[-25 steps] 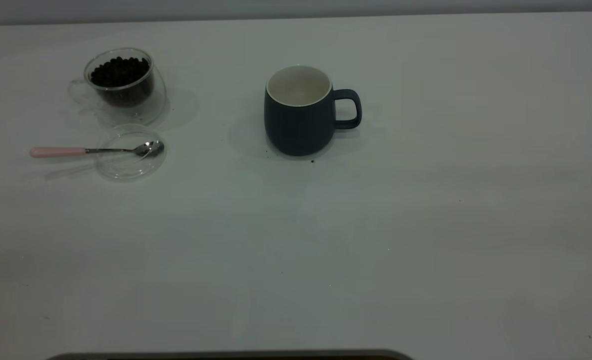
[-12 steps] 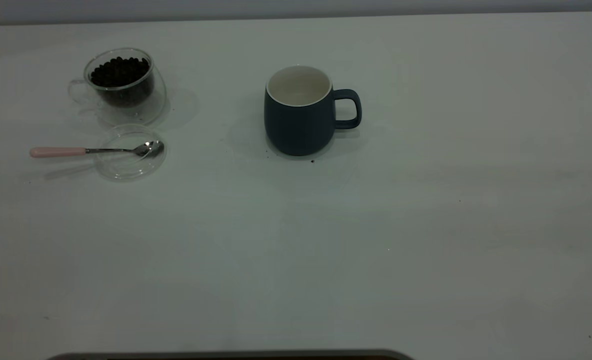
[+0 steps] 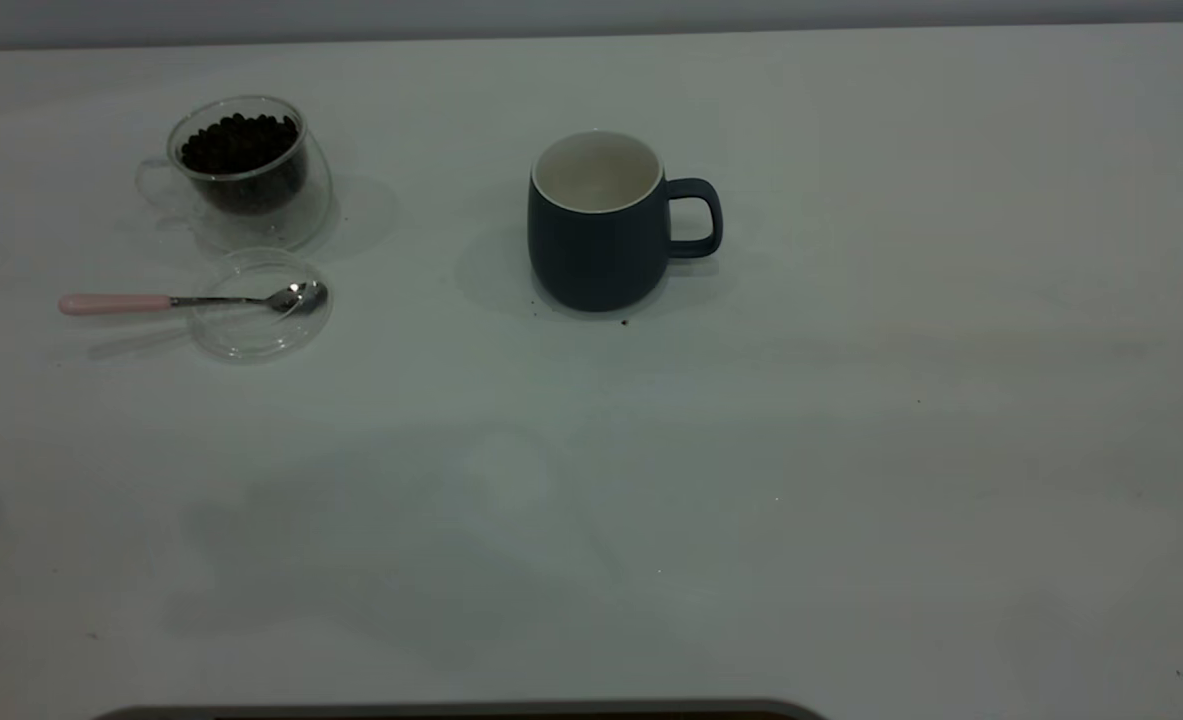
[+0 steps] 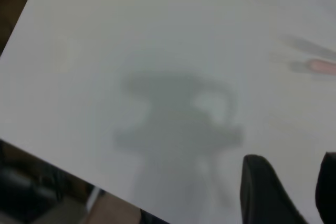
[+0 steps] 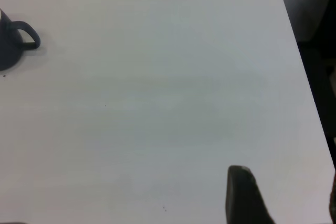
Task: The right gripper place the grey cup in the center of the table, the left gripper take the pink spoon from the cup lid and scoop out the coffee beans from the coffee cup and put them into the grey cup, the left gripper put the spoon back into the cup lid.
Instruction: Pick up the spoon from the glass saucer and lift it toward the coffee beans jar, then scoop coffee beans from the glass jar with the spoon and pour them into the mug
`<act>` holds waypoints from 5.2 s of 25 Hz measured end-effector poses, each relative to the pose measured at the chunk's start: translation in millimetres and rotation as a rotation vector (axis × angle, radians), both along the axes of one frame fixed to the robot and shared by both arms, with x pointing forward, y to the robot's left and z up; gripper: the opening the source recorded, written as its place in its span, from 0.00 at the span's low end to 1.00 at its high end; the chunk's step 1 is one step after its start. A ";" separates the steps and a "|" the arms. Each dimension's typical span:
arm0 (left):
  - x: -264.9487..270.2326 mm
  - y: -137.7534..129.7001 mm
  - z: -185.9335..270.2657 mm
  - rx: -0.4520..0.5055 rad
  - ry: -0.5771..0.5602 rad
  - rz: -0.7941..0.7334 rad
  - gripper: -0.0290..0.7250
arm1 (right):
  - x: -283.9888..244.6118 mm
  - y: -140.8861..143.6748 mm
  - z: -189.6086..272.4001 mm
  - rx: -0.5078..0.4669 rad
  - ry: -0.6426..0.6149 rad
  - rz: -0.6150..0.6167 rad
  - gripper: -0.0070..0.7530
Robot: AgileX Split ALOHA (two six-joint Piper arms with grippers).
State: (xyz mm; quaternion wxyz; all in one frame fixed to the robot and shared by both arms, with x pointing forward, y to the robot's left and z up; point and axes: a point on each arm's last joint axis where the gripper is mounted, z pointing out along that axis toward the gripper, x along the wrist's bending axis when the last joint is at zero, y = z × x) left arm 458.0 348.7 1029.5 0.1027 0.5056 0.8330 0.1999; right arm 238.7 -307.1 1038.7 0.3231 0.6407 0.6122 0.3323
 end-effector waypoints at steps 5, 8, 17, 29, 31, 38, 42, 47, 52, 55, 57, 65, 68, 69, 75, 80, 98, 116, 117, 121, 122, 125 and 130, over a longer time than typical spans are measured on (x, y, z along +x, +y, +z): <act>38.5 37.0 -40.7 -0.169 0.143 0.054 0.42 | 0.0 0.0 0.0 0.000 0.000 0.000 0.56; 50.0 63.2 -68.8 -0.318 0.192 0.060 0.42 | 0.0 0.0 0.0 0.000 0.000 0.000 0.56; 47.5 123.9 -133.3 -0.674 0.011 -0.192 0.42 | 0.0 0.0 0.0 0.000 0.000 0.000 0.56; 72.9 135.9 -192.4 -0.646 -0.112 -0.295 0.67 | 0.1 0.0 0.1 0.000 -0.001 0.000 0.56; 82.6 130.2 -202.9 -0.672 -0.093 -0.313 0.75 | 0.1 0.0 0.1 0.000 -0.001 0.000 0.56; 128.0 94.3 -229.5 -0.740 -0.040 -0.448 0.81 | 0.1 0.0 0.1 0.000 -0.001 0.000 0.56; 146.1 74.7 -246.0 -0.768 -0.005 -0.487 0.81 | 0.1 0.0 0.1 0.000 -0.001 0.000 0.56; 154.7 54.2 -264.2 -0.823 0.036 -0.537 0.81 | -0.1 0.0 0.1 0.000 -0.002 0.000 0.56; 156.5 45.5 -274.0 -0.852 0.047 -0.539 0.81 | -0.4 0.0 0.1 0.000 -0.004 0.000 0.56; 155.8 43.3 -279.9 -0.881 0.041 -0.515 0.81 | -0.6 -0.1 0.1 0.001 -0.006 0.000 0.56; 154.6 41.5 -282.1 -0.907 0.042 -0.512 0.81 | -0.6 -0.1 0.1 0.001 -0.006 0.000 0.56; 154.4 34.5 -285.0 -0.953 0.040 -0.513 0.81 | -0.6 0.0 0.2 0.001 -0.007 0.000 0.56; 155.8 34.0 -284.5 -0.959 0.027 -0.501 0.80 | -0.6 0.0 0.2 0.001 -0.007 0.000 0.56; 155.7 34.0 -284.5 -0.958 0.027 -0.502 0.79 | -0.6 0.0 0.2 0.001 -0.007 0.000 0.56; 155.5 33.5 -284.0 -0.966 0.027 -0.505 0.62 | -0.6 0.0 0.2 0.001 -0.007 0.000 0.56; 154.8 31.7 -282.0 -0.996 0.026 -0.513 0.34 | -0.6 0.0 0.2 0.001 -0.007 0.000 0.56; 159.7 36.8 -232.5 -0.951 0.046 -0.596 0.18 | -0.6 0.0 0.2 0.001 -0.007 0.000 0.56; 202.6 50.0 -146.6 -0.812 -0.204 -0.767 0.18 | -0.6 0.0 0.2 0.001 -0.007 0.000 0.56; 204.8 52.0 -147.8 -0.782 -0.211 -0.750 0.18 | -0.6 0.0 0.2 0.001 -0.007 0.000 0.56; 209.1 56.7 -160.7 -0.732 -0.213 -0.700 0.18 | -0.6 0.0 0.2 0.001 -0.007 0.000 0.56; 209.6 57.4 -165.4 -0.726 -0.210 -0.692 0.18 | -0.6 0.0 0.2 0.001 -0.007 0.000 0.56; 209.1 57.5 -179.8 -0.737 -0.192 -0.681 0.18 | -0.6 0.0 0.2 0.001 -0.007 0.000 0.56; 205.8 54.9 -196.5 -0.789 -0.160 -0.679 0.18 | -0.6 0.0 0.2 0.001 -0.007 0.000 0.56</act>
